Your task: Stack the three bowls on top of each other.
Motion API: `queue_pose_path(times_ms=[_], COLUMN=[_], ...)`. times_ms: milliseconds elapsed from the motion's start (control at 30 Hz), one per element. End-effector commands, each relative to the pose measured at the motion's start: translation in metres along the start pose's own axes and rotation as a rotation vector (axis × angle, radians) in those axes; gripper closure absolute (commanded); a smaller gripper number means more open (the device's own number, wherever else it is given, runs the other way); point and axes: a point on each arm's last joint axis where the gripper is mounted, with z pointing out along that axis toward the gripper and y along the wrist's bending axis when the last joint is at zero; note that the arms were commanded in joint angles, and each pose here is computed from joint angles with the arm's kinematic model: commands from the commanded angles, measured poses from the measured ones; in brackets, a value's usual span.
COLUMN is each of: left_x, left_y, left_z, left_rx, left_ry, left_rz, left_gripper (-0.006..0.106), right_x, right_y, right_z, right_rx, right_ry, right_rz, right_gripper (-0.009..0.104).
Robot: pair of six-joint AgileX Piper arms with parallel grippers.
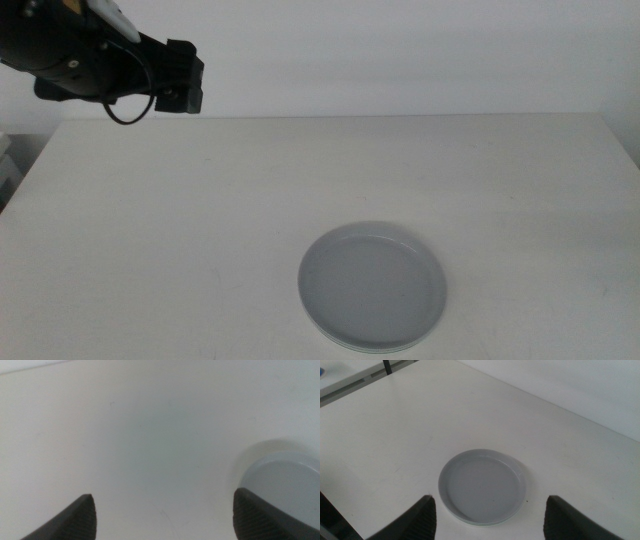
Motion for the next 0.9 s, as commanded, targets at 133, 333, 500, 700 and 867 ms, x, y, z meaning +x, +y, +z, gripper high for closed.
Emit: queue_pose_path(times_ms=[133,333,500,700,867], left_x=[-0.009,0.000,0.002,0.007,0.031], left_y=[0.008,0.017,0.020,0.025,0.034], left_z=[-0.038,-0.058,-0.065,-0.075,-0.090], left_rx=[-0.027,-0.078,-0.091,-0.121,-0.156], left_ry=[-0.166,-0.226,-0.263,-0.296,-0.356], left_rz=[-0.003,-0.061,-0.050,-0.045,-0.039], left_gripper=[-0.004,-0.004,-0.004,-0.004,-0.004], right_x=[-0.016,-0.020,-0.035,-0.060,-0.060], right_y=[-0.001,-0.010,-0.031,-0.058,-0.081], right_z=[-0.005,0.010,0.045,0.071,0.064], right_rx=[0.019,0.070,0.196,0.352,0.463], right_ry=[-0.111,-0.085,-0.033,-0.002,-0.014], right_rz=[-0.011,0.125,0.231,0.248,0.261], right_gripper=[0.041,0.041,0.041,0.041,0.041])
